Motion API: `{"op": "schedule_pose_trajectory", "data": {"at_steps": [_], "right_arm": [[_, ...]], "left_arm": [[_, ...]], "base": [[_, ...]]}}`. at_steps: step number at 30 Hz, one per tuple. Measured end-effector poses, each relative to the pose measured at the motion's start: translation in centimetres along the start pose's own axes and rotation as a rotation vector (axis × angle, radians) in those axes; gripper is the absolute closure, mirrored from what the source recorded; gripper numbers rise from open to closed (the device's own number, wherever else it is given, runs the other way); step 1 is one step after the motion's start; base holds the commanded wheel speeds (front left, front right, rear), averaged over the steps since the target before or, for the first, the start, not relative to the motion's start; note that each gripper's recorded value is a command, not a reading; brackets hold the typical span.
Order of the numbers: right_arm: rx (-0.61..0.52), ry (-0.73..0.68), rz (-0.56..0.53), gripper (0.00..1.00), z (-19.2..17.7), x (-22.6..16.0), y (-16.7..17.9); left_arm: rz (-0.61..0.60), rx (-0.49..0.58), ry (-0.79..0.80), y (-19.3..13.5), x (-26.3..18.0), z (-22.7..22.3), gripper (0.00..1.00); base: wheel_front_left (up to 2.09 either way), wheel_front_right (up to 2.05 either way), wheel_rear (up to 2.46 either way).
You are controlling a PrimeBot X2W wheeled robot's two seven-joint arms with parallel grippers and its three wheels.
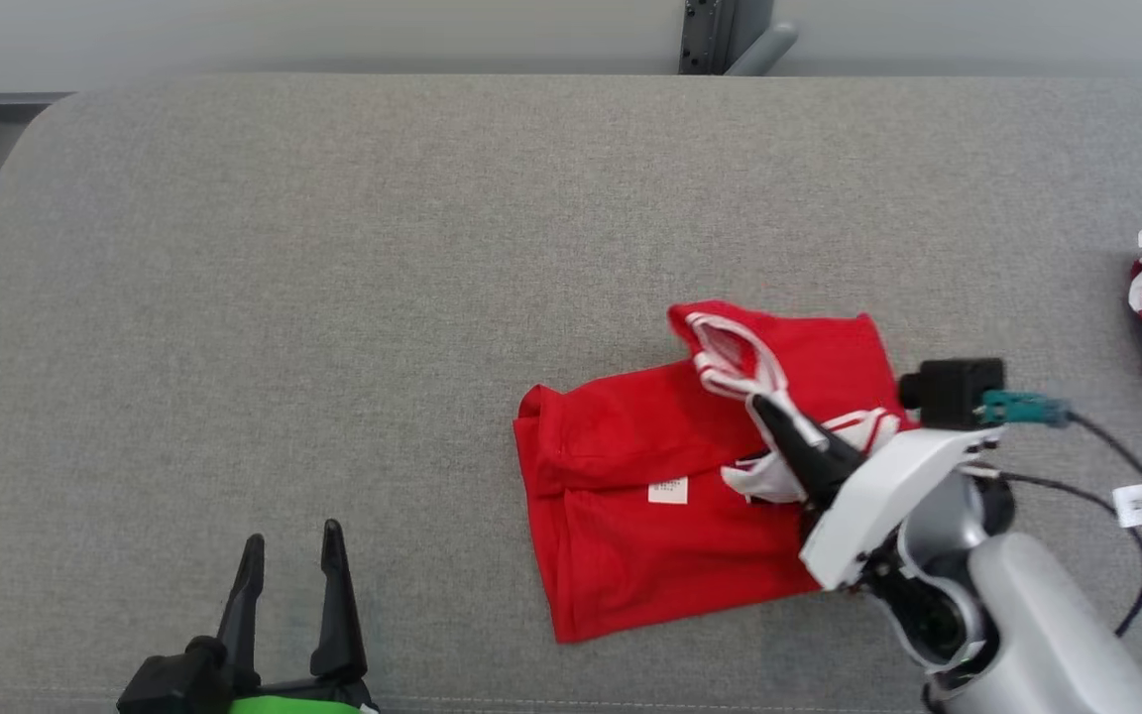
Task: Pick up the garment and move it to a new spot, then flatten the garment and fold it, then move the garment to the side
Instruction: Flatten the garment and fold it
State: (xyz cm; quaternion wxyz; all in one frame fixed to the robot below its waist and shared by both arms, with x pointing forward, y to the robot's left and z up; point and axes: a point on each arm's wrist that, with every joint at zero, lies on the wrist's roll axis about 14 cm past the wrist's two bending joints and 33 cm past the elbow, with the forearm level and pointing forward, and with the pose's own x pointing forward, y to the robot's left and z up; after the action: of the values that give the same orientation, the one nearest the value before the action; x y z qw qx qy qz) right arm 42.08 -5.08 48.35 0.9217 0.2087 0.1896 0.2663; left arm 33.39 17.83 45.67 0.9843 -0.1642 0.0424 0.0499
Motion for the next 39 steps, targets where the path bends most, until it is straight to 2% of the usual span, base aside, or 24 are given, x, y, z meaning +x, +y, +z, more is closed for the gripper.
{"op": "schedule_pose_trajectory", "data": {"at_steps": [3, 7, 19, 20, 21, 26, 29, 31, 35, 39], "right_arm": [[0.028, 0.052, 0.061, 1.0, -2.9, 1.7, 3.0], [0.07, 0.082, 0.094, 1.0, -5.3, 2.9, 4.8], [0.074, 0.097, 0.225, 1.0, -7.4, 4.5, 9.6], [0.067, 0.106, 0.222, 0.75, -7.9, 4.5, 9.5], [0.067, 0.106, 0.222, 0.0, -7.9, 4.5, 9.5], [0.026, 0.065, 0.24, 0.0, -7.4, 4.5, 10.2], [-0.054, -0.054, 0.233, 0.0, -4.5, 4.3, 9.9], [-0.054, -0.144, 0.22, 0.0, -2.3, 3.5, 9.8], [-0.147, -0.258, 0.101, 0.0, 0.6, 1.0, 6.5], [-0.249, -0.316, -0.075, 0.0, 2.3, -2.7, 1.3]], "left_arm": [[0.012, -0.002, 0.015, 0.2, 0.0, -0.5, 0.0], [0.034, -0.002, 0.021, 0.6, 0.1, -0.6, 0.0], [0.049, 0.003, 0.025, 0.8, -0.6, -0.8, 0.0], [0.054, 0.001, 0.022, 1.0, -0.8, -0.7, 0.0], [0.054, 0.001, 0.022, 1.0, -0.8, -0.7, 0.0], [0.071, 0.003, 0.024, 1.5, -0.9, -0.8, 0.0], [0.079, 0.01, 0.026, 1.8, -1.0, -0.8, 0.0], [0.084, 0.012, 0.016, 2.0, -0.9, -0.5, 0.0], [0.082, 0.013, -0.001, 2.0, -0.7, 0.0, 0.0], [0.059, 0.019, -0.009, 1.4, -0.4, 0.3, 0.0]], "base": [[0.0, 0.0, 0.0], [0.0, 0.0, 0.0], [0.0, 0.0, 0.0], [0.0, 0.0, 0.0], [0.0, 0.0, 0.0], [0.0, 0.0, 0.0], [0.0, 0.0, 0.0], [0.0, 0.0, 0.0], [0.0, 0.0, 0.0], [0.0, 0.0, 0.0]]}}
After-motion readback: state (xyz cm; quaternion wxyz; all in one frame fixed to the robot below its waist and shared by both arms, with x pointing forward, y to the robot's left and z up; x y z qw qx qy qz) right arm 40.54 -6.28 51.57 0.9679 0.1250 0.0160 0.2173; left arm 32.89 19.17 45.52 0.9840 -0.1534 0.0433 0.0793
